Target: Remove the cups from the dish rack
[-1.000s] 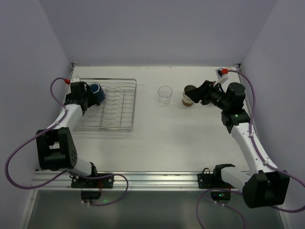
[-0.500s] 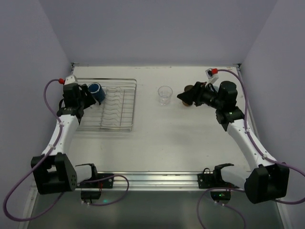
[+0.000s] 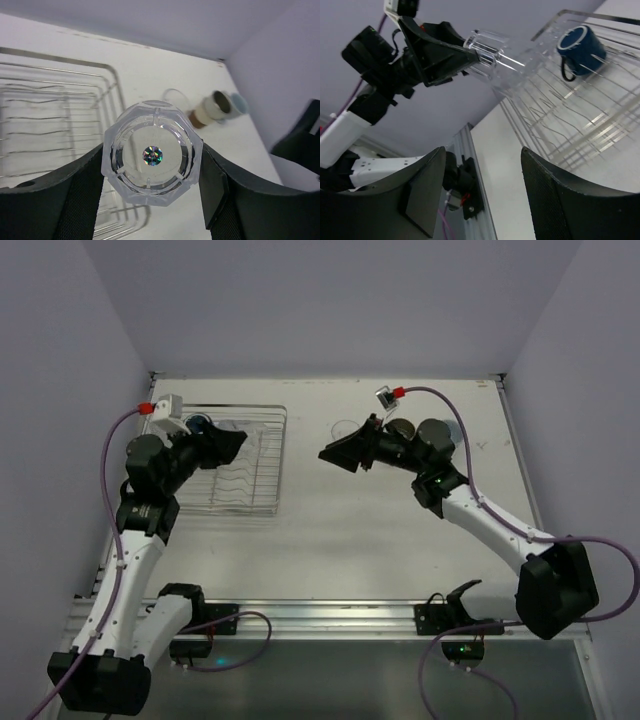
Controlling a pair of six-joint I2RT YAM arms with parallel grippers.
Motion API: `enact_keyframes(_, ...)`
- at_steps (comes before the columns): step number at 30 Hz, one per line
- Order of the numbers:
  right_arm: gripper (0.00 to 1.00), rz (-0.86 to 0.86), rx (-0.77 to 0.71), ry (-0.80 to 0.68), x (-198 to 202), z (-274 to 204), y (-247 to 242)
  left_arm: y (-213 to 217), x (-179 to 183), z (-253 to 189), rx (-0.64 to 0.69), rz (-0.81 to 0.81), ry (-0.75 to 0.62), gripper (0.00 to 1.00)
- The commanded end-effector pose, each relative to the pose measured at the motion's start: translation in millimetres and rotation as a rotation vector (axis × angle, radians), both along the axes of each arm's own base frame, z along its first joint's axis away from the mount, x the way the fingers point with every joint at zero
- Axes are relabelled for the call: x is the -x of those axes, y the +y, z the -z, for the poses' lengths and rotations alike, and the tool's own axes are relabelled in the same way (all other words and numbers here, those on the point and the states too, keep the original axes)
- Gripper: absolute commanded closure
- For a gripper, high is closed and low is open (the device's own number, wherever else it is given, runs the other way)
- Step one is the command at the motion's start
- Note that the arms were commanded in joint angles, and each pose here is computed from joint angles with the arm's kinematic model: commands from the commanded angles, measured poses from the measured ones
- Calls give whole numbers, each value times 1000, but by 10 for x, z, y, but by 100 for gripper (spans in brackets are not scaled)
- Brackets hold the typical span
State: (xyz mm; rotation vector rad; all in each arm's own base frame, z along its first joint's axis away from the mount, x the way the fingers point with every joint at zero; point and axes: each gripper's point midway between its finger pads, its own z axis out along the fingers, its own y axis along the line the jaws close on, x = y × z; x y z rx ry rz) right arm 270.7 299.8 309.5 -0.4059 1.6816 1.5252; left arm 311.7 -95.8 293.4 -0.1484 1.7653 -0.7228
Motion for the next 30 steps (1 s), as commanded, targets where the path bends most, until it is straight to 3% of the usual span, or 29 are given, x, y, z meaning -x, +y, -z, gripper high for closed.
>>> enact_keyframes(1,36,-69,-165,-97,140,-384,260,-662,293,-417,180,324,-132,84)
enact_keyframes(5,36,-51,-199,-93,81,-375,338,-869,454,-543,305,432,-195,84)
enact_keyframes(13,36,-89,-186,-67,54,-333,460,-1020,641,-590,373,523,-249,85)
enact_keyframes(16,42,-145,-220,-60,130,-408,514,-1035,669,-563,385,531,-269,85)
enact_keyframes(20,58,-200,-272,-58,219,-527,558,-1021,689,-533,400,507,-304,85)
enact_keyframes(27,75,-259,-320,-46,307,-628,683,-1033,658,-438,403,485,-296,82)
enact_keyframes(28,87,-257,-324,-44,311,-638,682,-1030,666,-474,399,486,-308,80)
enact_keyframes(30,99,-227,-314,-37,266,-593,675,-1023,638,-452,357,473,-301,66)
